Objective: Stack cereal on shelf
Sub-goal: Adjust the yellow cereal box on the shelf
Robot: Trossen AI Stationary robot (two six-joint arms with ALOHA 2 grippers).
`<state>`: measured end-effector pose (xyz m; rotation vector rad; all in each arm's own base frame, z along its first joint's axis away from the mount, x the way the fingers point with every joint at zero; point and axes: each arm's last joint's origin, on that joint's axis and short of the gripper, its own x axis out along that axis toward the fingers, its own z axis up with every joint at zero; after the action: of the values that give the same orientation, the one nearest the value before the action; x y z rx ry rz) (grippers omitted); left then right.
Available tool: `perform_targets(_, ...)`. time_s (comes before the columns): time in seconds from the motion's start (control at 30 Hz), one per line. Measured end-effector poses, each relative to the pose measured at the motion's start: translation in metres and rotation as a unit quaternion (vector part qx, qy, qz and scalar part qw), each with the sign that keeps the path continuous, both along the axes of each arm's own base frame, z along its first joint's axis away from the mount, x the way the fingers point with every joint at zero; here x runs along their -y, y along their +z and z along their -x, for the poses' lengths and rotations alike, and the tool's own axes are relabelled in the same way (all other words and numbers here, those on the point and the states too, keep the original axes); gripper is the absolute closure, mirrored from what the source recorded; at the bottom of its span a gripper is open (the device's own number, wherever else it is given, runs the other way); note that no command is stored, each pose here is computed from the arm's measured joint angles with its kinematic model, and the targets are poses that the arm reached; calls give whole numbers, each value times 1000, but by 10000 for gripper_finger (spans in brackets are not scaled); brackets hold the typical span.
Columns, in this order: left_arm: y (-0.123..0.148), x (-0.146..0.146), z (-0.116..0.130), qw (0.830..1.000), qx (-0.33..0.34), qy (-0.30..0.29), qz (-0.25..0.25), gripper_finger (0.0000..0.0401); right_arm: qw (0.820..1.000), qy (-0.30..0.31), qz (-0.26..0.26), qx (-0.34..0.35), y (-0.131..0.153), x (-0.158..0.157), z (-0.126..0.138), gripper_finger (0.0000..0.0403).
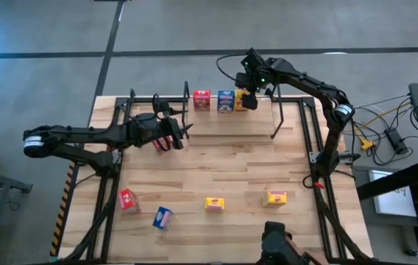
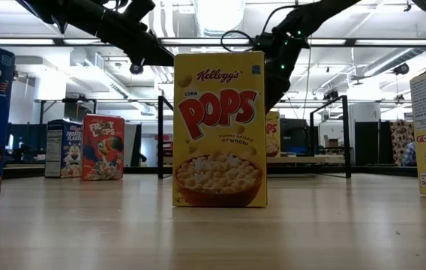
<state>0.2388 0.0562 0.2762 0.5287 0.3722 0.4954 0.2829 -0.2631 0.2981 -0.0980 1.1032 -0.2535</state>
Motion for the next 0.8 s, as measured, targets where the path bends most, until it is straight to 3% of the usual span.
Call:
perform_targets(0.17,0,0,0,1000,0,0,0,170,1000,2,-9,-12,-8,1,-1,150)
perform_targets(0.53,0,0,0,1000,0,0,0,170,1000,1,-8,-15,-6,0,1,224)
perform_targets(0.8,0,0,0,1000,0,0,0,170,999,0,-12,-43,-4,-4,7,236)
